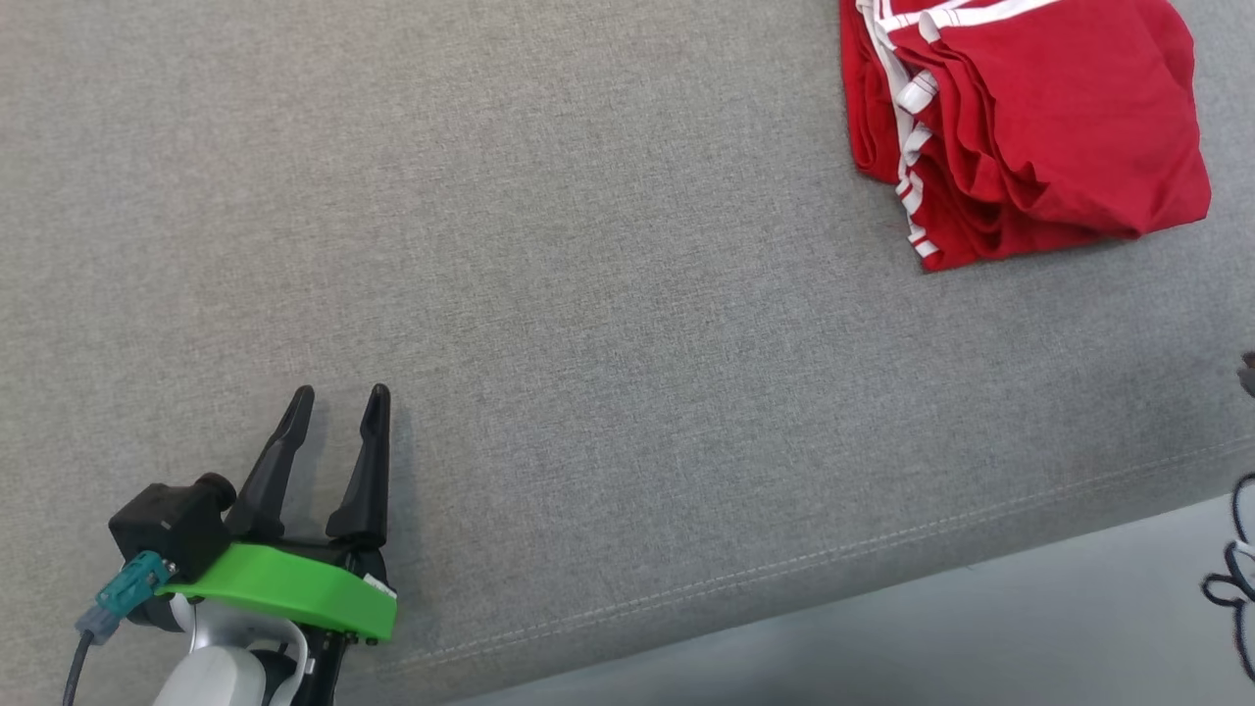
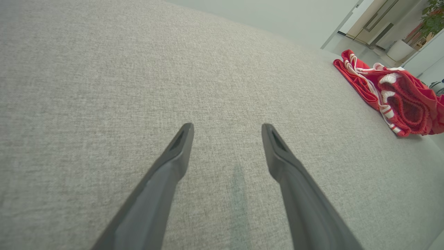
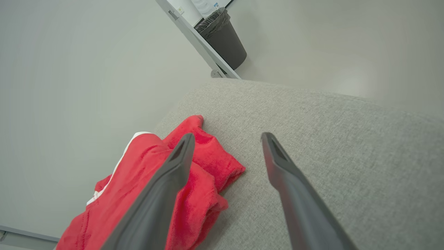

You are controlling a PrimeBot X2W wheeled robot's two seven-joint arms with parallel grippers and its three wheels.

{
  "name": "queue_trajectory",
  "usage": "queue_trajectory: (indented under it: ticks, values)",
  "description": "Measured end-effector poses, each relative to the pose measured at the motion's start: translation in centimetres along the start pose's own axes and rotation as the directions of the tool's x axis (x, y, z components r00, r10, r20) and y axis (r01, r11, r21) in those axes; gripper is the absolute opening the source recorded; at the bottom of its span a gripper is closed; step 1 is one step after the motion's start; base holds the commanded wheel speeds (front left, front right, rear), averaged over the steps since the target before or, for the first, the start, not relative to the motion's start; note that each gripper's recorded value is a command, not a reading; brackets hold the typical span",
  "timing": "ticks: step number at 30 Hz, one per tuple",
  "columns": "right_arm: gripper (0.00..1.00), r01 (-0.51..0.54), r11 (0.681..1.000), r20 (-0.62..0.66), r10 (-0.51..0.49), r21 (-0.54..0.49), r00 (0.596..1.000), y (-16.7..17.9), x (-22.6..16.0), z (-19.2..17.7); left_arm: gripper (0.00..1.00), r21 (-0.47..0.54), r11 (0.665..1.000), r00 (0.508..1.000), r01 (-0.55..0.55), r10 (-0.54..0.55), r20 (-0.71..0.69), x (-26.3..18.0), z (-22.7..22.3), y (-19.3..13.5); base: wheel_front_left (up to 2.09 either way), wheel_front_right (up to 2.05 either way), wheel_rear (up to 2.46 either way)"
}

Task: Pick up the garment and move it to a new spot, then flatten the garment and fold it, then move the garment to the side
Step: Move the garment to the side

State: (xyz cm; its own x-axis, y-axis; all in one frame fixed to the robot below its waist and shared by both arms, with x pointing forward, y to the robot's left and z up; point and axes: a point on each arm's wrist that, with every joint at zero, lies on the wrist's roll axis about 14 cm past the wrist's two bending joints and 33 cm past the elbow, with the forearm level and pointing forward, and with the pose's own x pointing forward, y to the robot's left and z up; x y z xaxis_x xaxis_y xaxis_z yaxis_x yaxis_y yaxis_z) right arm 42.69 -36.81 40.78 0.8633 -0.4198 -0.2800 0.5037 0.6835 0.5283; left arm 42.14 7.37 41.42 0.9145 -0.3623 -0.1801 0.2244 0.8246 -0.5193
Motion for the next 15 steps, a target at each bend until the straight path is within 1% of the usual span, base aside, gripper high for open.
queue_trajectory:
  ticks: [2,5,7,11,13,15]
  values:
    - [1.00,-0.029,0.992,0.009,0.030,-0.126,1.000,-0.3,-0.5,0.9,1.00,0.003,1.000,1.000,-0.010,0.010,0.014,-0.4,0.3,0.1,0.00,0.00,0.00]
    - [1.00,-0.066,0.970,0.010,0.070,-0.232,0.997,0.1,-1.2,1.7,1.00,0.013,0.999,0.999,-0.029,0.029,0.044,-1.0,1.1,0.3,0.00,0.00,0.00]
    - [1.00,-0.101,0.947,0.006,0.108,-0.304,0.994,0.9,-1.6,2.0,1.00,0.022,0.999,0.998,-0.041,0.040,0.056,-1.5,1.5,0.5,0.00,0.00,0.00]
    - [1.00,-0.151,0.904,0.019,0.173,-0.401,0.985,2.7,-2.7,2.7,1.00,0.041,0.997,0.995,-0.062,0.058,0.085,-2.8,2.5,0.7,0.00,0.00,0.00]
    - [1.00,-0.185,0.880,0.043,0.226,-0.437,0.973,4.4,-3.3,3.4,1.00,0.047,0.996,0.992,-0.074,0.069,0.103,-3.5,2.9,0.9,0.00,0.00,0.00]
    - [1.00,-0.231,0.846,0.066,0.298,-0.480,0.952,6.7,-4.1,4.0,1.00,0.052,0.995,0.991,-0.085,0.079,0.110,-4.4,3.1,1.0,0.00,0.00,0.00]
